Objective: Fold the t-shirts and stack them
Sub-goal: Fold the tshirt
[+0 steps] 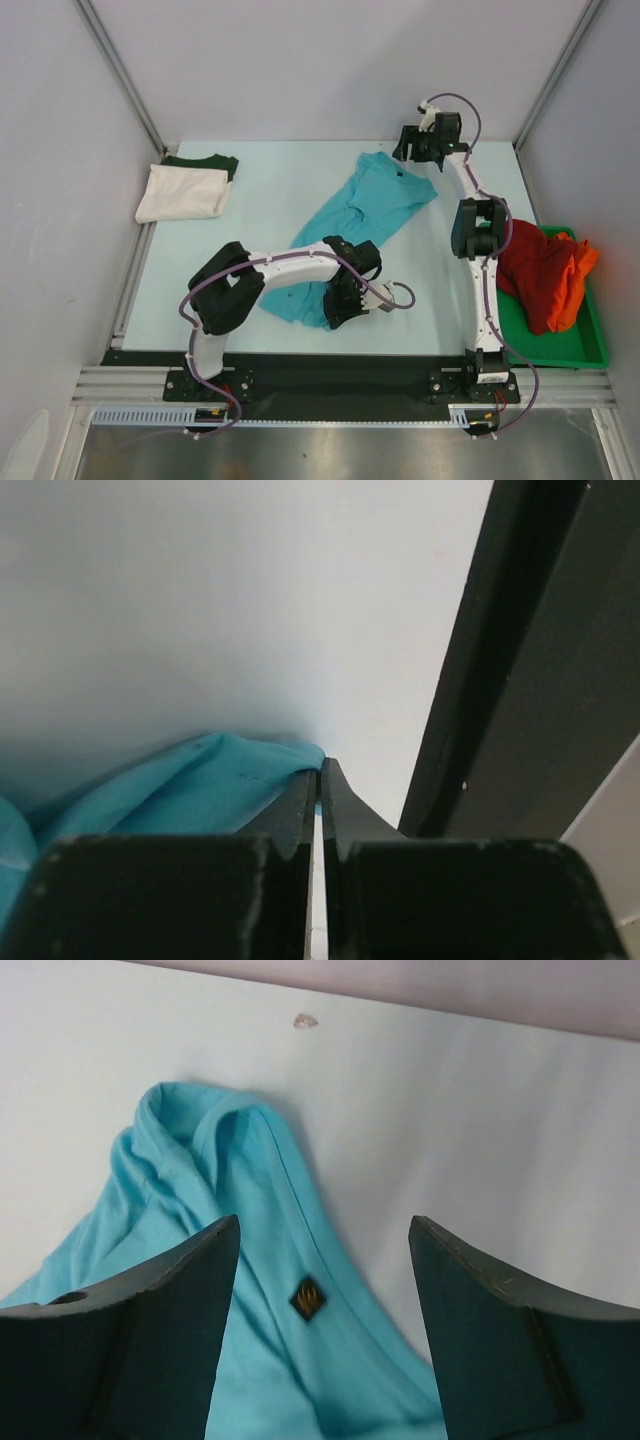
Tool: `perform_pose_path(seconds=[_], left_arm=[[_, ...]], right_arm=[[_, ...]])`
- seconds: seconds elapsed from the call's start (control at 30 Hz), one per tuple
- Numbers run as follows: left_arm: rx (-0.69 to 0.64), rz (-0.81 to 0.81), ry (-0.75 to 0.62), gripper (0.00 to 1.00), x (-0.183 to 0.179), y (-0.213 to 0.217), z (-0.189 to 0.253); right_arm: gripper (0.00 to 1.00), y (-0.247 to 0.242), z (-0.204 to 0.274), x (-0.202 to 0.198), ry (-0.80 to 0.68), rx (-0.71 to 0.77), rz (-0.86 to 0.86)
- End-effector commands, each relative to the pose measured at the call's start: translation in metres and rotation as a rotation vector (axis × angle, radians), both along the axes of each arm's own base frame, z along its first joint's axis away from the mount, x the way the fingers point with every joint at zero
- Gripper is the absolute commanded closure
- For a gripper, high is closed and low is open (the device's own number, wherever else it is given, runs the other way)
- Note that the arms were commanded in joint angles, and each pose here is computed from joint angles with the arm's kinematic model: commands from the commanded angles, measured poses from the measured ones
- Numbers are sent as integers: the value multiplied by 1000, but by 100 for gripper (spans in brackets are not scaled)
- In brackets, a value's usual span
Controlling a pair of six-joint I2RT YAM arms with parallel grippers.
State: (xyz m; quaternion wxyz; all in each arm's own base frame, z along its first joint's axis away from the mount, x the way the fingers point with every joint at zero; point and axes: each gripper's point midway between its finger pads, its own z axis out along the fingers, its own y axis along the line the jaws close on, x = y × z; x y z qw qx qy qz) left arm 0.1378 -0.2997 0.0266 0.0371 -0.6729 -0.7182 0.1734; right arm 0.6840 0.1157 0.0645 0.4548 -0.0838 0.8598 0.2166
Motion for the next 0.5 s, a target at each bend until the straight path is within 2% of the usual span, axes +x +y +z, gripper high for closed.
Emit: perform_pose_path(seconds=[0.0,0.07,0.17,0.2,0.3,0.47], left_arm=[[-88,-70,-10,93,-1,-10,44],[-70,-89,-17,88,-1,-3,56],[-78,-72,-75,70,9,5,70],[-115,-62,-110,62,13,7,84],[-158,-5,-181,49,30,12,105],[-148,81,-201,49,52,25,109]], right_arm=[[26,-9,95,-12,-127,-32,5],[25,-12,84,-26,-82,-66,22],[26,-15,88,-42,-45,-73,19],[27,-15,72,-51,-4,-77,22],[28,-21,71,-65,31,-83,22],[31,-35,62,-79,86,-82,-10]])
